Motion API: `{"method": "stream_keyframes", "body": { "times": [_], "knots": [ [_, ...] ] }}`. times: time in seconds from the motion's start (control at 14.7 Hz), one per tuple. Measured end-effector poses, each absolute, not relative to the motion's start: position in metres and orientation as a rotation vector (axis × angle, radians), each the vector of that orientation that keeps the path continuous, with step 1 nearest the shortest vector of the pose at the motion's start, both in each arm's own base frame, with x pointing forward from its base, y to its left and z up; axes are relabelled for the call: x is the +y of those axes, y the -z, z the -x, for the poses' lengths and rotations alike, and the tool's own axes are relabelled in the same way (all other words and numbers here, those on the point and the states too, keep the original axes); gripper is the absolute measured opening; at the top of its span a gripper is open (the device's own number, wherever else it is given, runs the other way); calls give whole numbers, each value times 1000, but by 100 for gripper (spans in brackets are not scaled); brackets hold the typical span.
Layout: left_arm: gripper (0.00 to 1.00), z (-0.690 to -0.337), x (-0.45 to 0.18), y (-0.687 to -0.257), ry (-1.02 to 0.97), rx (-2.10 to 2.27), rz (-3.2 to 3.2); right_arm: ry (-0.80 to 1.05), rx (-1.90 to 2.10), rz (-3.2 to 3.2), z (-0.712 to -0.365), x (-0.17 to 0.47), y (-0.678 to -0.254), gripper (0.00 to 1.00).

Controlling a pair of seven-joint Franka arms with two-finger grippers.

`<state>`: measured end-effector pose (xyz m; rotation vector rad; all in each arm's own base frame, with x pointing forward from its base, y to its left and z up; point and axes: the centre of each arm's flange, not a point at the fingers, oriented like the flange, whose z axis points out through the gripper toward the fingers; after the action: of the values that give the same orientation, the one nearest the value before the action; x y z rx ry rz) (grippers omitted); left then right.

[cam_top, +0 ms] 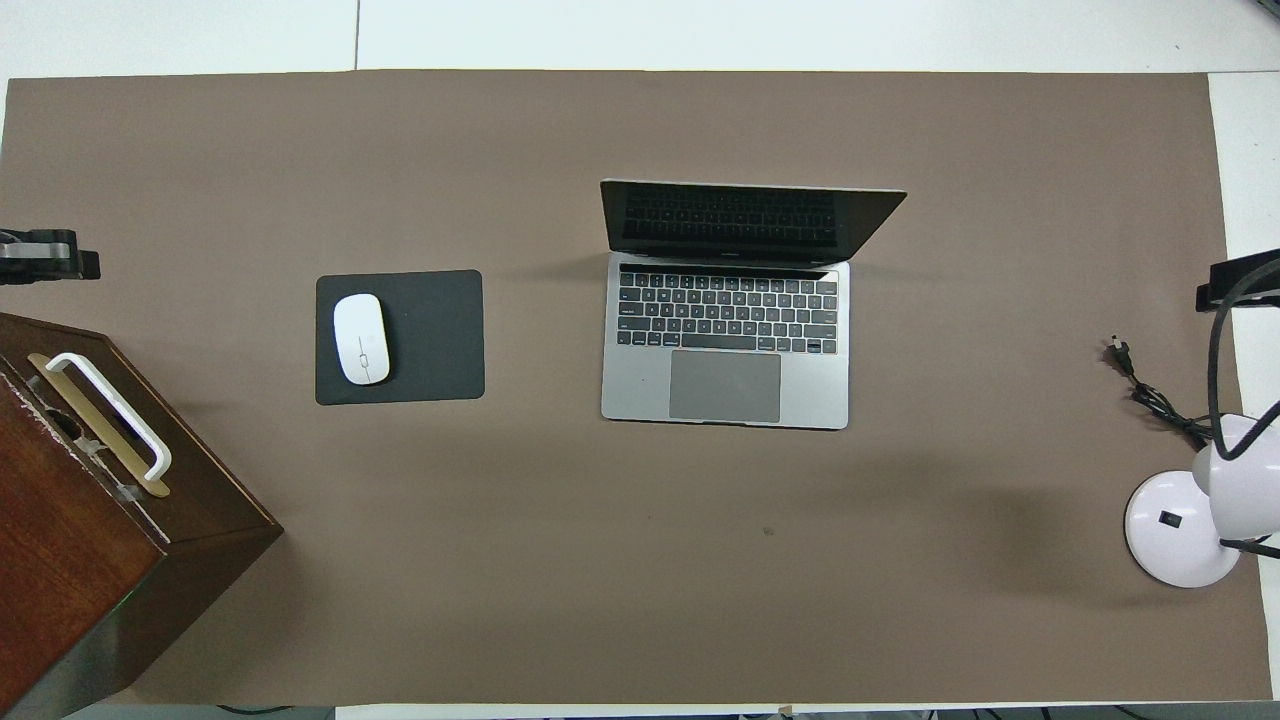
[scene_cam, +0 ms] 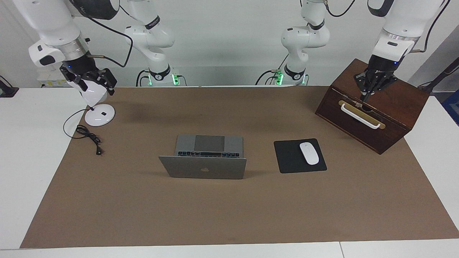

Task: Close laptop with both arms
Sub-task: 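Move the left gripper toward the laptop front while the right gripper reaches the lid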

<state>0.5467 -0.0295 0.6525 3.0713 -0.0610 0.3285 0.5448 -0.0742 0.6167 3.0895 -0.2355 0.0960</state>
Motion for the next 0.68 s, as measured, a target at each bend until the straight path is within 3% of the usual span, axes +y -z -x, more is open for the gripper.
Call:
{"method": "stream_keyframes", "body": {
  "times": [0.14,0.48,0.68],
  "knots": [
    [1,-549,-31,-649,-348,-62,-3064,-180,-215,-3084,-565,-77,-604,82],
    [1,-549,-62,-615,-436,-146,-2992,-316,-111,-3082,-615,-45,-561,26],
    [1,-532,-103,-592,-525,-225,-2938,-386,-74,-3078,-632,-32,-550,1]
  ]
}}
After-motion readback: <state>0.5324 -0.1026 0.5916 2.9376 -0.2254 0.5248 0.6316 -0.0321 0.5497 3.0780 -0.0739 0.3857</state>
